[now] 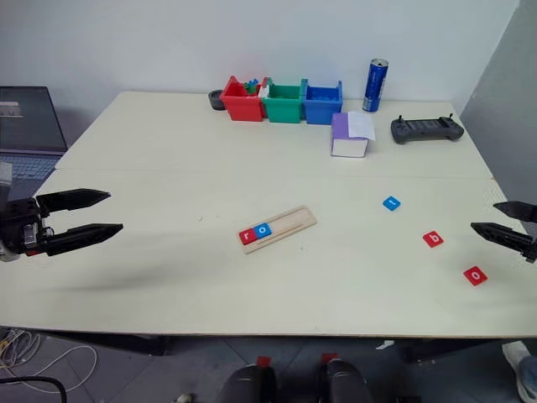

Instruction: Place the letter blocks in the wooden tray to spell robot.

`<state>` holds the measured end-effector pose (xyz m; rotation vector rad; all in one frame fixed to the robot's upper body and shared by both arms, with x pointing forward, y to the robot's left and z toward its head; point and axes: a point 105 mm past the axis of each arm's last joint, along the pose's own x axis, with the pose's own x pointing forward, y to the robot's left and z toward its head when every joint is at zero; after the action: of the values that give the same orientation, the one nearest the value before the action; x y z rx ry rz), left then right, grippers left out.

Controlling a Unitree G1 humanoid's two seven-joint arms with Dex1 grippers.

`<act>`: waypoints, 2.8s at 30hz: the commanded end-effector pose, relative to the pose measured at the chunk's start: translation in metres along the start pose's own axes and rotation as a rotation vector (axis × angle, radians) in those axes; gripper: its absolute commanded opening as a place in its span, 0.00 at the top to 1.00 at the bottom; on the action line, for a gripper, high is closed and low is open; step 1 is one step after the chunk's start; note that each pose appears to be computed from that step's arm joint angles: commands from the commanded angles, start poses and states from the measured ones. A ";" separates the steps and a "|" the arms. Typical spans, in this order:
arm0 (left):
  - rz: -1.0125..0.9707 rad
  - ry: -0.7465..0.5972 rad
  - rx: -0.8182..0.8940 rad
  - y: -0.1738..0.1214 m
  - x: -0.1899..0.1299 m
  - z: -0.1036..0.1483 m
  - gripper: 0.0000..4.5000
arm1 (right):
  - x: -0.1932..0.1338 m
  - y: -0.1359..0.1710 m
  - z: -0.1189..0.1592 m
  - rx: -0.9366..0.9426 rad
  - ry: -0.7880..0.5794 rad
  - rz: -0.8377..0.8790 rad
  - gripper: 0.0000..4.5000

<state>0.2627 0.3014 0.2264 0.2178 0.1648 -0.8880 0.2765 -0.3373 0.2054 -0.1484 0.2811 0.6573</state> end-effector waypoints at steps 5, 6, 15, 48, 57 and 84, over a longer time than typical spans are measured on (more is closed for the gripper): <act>0.021 0.010 0.068 0.002 -0.004 0.001 0.00 | 0.002 0.005 0.008 -0.053 0.015 0.054 0.01; 0.017 0.016 0.068 0.002 -0.004 -0.001 0.00 | 0.002 0.006 0.007 -0.054 0.017 0.059 0.01; -0.039 0.015 0.048 -0.002 -0.003 -0.007 0.00 | -0.003 0.007 0.008 -0.053 0.022 0.082 0.01; -0.247 0.038 0.273 -0.024 0.158 -0.089 0.00 | 0.139 0.203 0.037 -0.226 -0.120 0.740 0.01; -0.238 0.049 0.249 -0.025 0.181 -0.094 0.00 | 0.140 0.206 0.035 -0.227 -0.118 0.735 0.01; -0.258 0.098 0.223 -0.034 0.217 -0.102 0.18 | 0.141 0.216 0.032 -0.218 -0.133 0.744 0.00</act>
<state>0.3700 0.1491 0.0816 0.4305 0.1454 -1.1122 0.2615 -0.0828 0.1761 -0.1863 0.1709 1.4147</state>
